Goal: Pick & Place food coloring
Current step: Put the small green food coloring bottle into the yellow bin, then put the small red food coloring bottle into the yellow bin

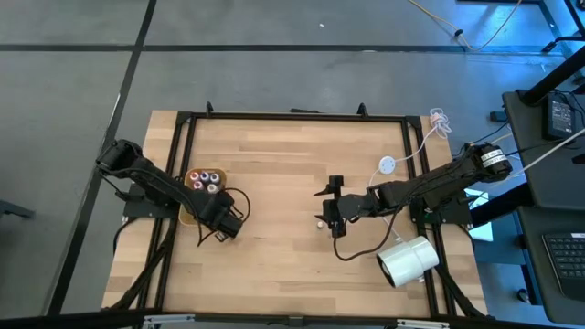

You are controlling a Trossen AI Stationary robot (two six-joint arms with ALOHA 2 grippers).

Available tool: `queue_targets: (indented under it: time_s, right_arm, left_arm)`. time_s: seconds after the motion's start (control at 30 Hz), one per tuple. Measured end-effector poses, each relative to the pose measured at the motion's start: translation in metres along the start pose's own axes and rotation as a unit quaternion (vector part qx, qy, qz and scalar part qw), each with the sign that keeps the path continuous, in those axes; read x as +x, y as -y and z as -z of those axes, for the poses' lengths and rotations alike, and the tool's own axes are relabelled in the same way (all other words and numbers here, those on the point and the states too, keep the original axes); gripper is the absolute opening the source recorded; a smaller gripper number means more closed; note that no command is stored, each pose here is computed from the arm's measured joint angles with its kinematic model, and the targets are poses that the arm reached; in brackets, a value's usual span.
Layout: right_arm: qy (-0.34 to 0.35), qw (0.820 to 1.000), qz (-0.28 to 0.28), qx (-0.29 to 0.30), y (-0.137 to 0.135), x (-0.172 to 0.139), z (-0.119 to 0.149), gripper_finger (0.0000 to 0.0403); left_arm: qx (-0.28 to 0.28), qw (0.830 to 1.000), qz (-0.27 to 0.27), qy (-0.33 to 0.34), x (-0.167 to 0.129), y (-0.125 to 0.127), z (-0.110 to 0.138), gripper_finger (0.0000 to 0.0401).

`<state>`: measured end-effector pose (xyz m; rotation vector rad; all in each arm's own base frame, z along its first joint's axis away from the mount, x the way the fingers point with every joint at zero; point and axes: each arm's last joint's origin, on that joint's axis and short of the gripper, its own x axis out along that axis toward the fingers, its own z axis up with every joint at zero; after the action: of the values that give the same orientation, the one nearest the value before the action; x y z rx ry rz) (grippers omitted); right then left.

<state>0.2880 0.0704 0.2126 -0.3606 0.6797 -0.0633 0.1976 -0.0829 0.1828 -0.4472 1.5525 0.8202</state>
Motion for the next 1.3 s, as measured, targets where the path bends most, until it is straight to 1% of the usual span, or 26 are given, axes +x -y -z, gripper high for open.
queue_targets:
  time_s: [0.13, 0.37, 0.73, 0.8, 0.9, 1.0, 1.13, 1.23, 1.3]
  right_arm:
    - [0.000, 1.000, 0.000, -0.001, 0.000, 0.000, 0.000, 0.0314]
    - [0.000, 1.000, 0.000, -0.002, 0.000, 0.000, 0.000, 0.0314]
    - [0.000, 1.000, 0.000, -0.004, 0.000, 0.000, 0.000, 0.0314]
    - [0.000, 1.000, 0.000, -0.015, 0.000, 0.000, 0.000, 0.0314]
    - [0.003, 1.000, 0.000, -0.015, 0.001, -0.002, -0.001, 0.0314]
    - [0.005, 1.000, -0.003, -0.018, 0.000, -0.006, -0.002, 0.0314]
    - [0.001, 1.000, -0.012, -0.024, -0.005, -0.011, -0.002, 0.0314]
    - [-0.016, 0.999, -0.021, -0.028, -0.010, -0.013, 0.001, 0.0314]
    - [-0.031, 0.999, -0.024, -0.019, -0.013, -0.014, 0.004, 0.0314]
  left_arm:
    - [0.015, 1.000, 0.000, 0.000, 0.000, 0.000, 0.000, 0.0092]
    - [0.011, 1.000, -0.001, 0.004, 0.000, 0.000, 0.000, 0.0094]
    - [0.009, 1.000, -0.002, 0.005, 0.000, 0.000, 0.000, 0.0129]
    - [0.013, 1.000, -0.003, 0.005, 0.000, -0.001, 0.000, 0.0135]
    - [0.014, 1.000, 0.002, 0.007, -0.007, -0.003, 0.000, 0.0138]
    - [0.023, 0.999, 0.024, 0.020, -0.019, -0.006, 0.000, 0.0138]
    - [0.042, 0.996, 0.046, 0.070, -0.036, -0.011, -0.003, 0.0135]
    - [0.071, 0.992, 0.056, 0.093, -0.044, -0.014, -0.003, 0.0135]
    - [0.072, 0.989, 0.063, 0.110, -0.047, -0.015, -0.004, 0.0137]
